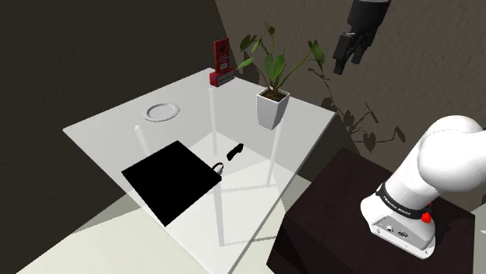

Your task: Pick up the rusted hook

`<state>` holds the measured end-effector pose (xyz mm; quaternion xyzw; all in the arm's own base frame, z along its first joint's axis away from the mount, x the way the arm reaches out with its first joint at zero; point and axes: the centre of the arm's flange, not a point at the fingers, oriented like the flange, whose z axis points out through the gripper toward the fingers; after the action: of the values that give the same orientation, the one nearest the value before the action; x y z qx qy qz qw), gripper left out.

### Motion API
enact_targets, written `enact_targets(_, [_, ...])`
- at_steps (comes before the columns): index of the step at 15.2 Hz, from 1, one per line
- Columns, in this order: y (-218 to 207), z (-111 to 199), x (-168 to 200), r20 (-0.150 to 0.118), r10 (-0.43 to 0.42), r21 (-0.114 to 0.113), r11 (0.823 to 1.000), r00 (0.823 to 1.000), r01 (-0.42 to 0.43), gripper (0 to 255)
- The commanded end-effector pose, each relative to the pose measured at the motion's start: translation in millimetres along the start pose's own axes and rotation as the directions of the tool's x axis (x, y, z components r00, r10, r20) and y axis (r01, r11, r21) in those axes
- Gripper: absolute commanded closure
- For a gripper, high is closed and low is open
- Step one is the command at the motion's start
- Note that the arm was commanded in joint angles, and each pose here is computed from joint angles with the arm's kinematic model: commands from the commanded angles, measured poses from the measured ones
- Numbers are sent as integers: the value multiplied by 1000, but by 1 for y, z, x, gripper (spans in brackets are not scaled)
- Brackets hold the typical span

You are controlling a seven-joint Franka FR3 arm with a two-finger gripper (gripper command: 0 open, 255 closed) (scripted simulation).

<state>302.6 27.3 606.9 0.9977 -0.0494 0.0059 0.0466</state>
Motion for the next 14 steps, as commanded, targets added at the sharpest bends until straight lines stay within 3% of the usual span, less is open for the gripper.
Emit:
enact_targets(1, [0, 0, 0, 0, 0, 0, 1000, 1000, 0, 0])
enact_targets(7, [-52, 58, 13, -11, 195, -3, 981, 981, -195, 0])
enact_targets(10, [-77, 87, 24, -17, 289, -4, 957, 957, -290, 0])
enact_targets(14, [-109, 126, 42, -25, 411, -4, 911, 911, -412, 0])
